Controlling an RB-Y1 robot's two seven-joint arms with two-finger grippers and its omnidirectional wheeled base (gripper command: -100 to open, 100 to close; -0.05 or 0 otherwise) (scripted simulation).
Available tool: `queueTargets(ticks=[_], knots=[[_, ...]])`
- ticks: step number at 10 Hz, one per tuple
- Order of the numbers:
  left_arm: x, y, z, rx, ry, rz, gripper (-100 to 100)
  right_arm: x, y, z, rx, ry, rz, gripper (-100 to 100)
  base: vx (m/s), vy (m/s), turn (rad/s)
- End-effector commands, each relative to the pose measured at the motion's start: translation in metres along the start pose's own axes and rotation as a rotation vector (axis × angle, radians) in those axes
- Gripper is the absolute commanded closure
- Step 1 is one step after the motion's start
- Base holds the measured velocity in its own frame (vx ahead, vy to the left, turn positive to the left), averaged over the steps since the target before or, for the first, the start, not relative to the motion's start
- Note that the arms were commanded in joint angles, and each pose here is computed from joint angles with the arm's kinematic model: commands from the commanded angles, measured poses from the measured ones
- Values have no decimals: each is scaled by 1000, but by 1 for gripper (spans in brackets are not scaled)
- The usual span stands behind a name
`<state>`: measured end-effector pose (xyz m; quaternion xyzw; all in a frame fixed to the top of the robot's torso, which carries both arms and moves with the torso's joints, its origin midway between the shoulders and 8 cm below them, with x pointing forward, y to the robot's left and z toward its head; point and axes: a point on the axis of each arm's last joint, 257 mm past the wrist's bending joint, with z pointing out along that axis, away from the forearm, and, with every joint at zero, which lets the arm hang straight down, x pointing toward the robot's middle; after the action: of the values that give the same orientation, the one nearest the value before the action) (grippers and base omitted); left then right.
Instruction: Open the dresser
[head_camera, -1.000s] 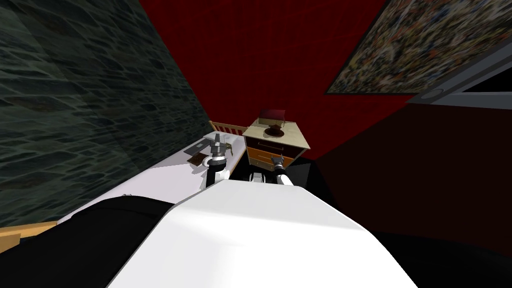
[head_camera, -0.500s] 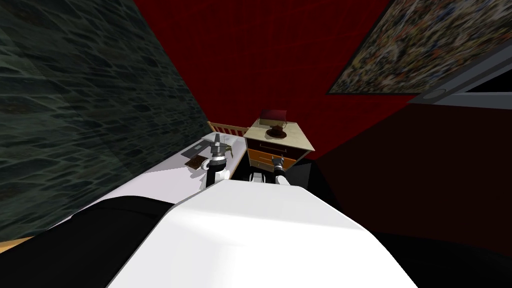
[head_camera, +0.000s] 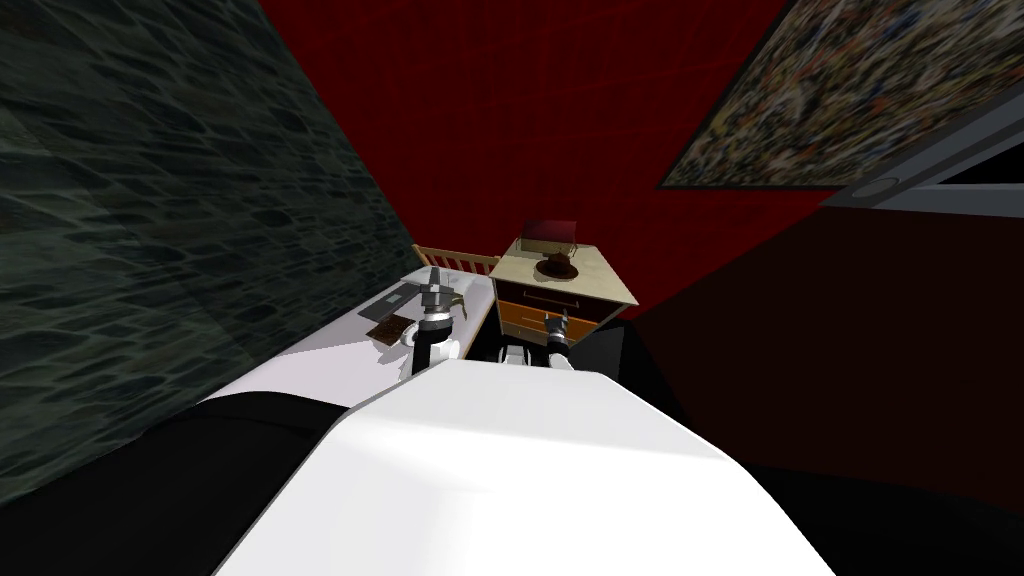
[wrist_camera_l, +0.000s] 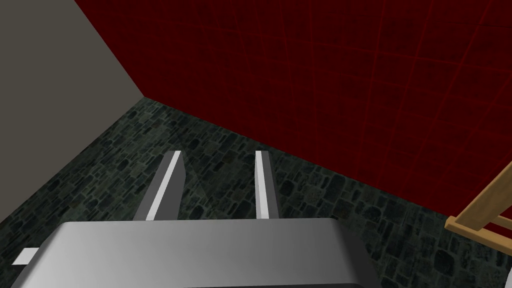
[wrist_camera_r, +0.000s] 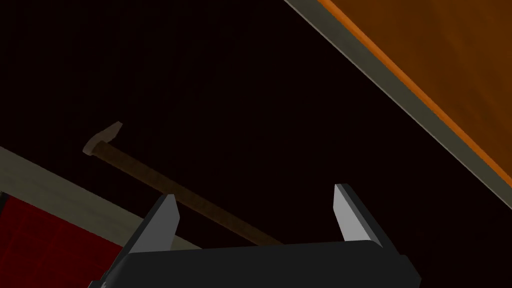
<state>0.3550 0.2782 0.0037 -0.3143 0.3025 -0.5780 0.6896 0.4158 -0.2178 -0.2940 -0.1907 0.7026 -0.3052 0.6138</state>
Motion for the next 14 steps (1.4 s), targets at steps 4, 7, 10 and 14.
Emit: queueTargets(ticks=[4, 7, 10, 14], knots=[[0, 0, 0, 0, 0, 0, 0, -2, -6, -6, 76, -51, -212, -100, 46, 56, -33], [0, 0, 0, 0, 0, 0, 0, -6, -9, -10, 116, -89, -321, -100, 50, 62, -40], [0, 0, 0, 0, 0, 0, 0, -14, -13, -15, 153, -137, -421, -100, 42, 56, -31], [0, 0, 0, 0, 0, 0, 0, -17, -15, -19, 178, -172, -490, -100, 38, 53, -24]])
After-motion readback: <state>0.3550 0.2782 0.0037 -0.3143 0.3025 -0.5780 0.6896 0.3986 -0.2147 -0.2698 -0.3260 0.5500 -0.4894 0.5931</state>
